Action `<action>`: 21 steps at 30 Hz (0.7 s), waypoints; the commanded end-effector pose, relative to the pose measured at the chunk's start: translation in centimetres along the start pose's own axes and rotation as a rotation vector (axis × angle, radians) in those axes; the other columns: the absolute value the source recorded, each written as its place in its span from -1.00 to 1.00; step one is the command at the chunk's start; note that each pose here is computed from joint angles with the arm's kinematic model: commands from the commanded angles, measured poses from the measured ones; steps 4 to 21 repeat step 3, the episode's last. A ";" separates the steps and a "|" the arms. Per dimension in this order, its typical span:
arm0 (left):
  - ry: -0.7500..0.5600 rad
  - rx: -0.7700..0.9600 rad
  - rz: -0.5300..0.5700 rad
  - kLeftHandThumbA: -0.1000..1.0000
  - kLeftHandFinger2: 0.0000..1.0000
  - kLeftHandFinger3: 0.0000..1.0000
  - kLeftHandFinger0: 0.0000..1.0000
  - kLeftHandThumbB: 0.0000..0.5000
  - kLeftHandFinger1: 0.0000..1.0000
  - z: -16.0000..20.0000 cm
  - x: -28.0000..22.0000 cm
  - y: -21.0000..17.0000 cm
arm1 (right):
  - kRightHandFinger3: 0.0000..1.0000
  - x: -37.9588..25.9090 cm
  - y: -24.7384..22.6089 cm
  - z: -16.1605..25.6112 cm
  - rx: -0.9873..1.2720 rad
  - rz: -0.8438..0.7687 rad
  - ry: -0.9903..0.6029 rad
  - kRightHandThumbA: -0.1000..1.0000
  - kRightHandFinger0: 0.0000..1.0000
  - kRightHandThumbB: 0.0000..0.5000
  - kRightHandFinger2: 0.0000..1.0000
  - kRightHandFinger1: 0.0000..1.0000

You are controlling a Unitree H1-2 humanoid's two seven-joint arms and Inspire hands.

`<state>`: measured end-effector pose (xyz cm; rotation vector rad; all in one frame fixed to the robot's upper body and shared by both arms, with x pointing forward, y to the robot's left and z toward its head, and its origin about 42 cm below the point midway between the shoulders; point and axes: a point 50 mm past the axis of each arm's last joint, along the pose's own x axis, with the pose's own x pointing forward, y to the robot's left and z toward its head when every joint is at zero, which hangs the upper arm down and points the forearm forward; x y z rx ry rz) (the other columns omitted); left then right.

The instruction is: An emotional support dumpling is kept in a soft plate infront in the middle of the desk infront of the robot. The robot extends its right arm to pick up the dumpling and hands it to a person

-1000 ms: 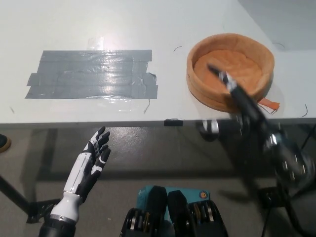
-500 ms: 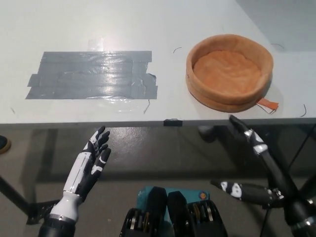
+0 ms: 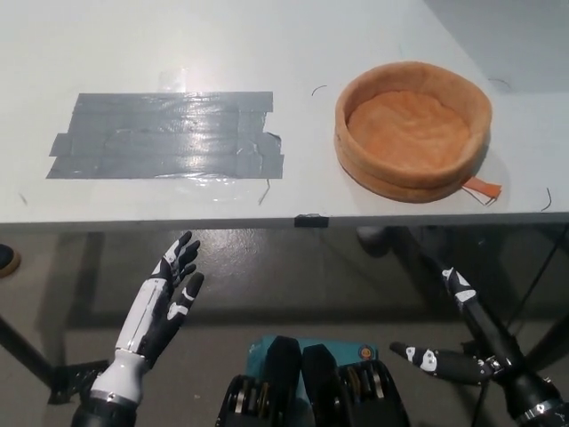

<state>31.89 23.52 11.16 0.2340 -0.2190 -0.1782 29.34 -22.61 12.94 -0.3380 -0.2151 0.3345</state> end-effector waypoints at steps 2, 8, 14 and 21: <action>-0.070 0.016 -0.012 0.68 1.00 1.00 1.00 0.39 1.00 1.3 0.2 0.3 | 1.00 0.1 -0.6 0.8 0.009 0.011 -0.060 0.77 1.00 0.12 1.00 1.00; -0.070 0.016 -0.012 0.68 1.00 1.00 1.00 0.39 1.00 1.3 0.2 0.3 | 1.00 0.1 -0.6 0.8 0.009 0.011 -0.060 0.77 1.00 0.12 1.00 1.00; -0.070 0.016 -0.012 0.68 1.00 1.00 1.00 0.39 1.00 1.3 0.2 0.3 | 1.00 0.1 -0.6 0.8 0.009 0.011 -0.060 0.77 1.00 0.12 1.00 1.00; -0.070 0.016 -0.012 0.68 1.00 1.00 1.00 0.39 1.00 1.3 0.2 0.3 | 1.00 0.1 -0.6 0.8 0.009 0.011 -0.060 0.77 1.00 0.12 1.00 1.00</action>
